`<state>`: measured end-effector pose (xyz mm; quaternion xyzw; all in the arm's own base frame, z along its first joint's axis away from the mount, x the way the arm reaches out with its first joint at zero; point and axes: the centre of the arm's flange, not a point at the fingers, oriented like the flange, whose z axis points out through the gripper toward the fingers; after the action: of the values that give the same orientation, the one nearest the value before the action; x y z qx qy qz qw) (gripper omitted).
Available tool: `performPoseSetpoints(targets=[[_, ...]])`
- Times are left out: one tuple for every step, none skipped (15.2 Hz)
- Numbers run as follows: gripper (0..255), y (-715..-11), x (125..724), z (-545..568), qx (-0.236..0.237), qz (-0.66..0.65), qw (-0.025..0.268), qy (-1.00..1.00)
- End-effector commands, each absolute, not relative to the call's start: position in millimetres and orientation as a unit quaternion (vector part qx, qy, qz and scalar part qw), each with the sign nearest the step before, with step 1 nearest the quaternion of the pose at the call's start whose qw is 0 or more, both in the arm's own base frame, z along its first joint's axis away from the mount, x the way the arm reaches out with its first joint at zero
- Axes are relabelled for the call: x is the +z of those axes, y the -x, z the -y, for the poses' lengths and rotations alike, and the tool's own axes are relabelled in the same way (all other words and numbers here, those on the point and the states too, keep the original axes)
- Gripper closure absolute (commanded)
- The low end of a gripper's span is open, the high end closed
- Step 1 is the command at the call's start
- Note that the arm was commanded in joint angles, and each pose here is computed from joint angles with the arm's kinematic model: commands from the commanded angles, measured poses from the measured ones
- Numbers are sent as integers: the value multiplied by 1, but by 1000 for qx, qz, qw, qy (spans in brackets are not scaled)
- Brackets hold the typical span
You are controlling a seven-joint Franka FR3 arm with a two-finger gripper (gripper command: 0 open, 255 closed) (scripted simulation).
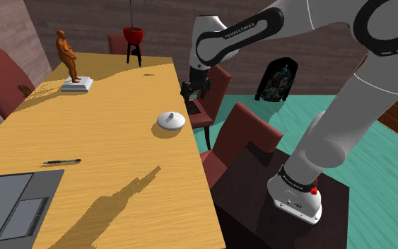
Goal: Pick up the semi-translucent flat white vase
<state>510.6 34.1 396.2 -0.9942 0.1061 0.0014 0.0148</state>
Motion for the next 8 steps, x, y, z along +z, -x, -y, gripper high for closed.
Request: performPoseSetpoints(targets=[[0, -527, 380, -35, -2, -110, 17, 994], [0, -537, 372, -36, -4, -112, 18, 994], [0, -547, 364, -37, -6, -114, 19, 993], [0, -557, 355, -37, -7, -116, 20, 993], [0, -567, 347, -38, -9, -117, 22, 993], [0, -577, 339, -38, -11, -119, 23, 993], [0, -586, 331, -39, -12, -121, 24, 992], [0, -596, 323, -39, -14, -123, 25, 992]])
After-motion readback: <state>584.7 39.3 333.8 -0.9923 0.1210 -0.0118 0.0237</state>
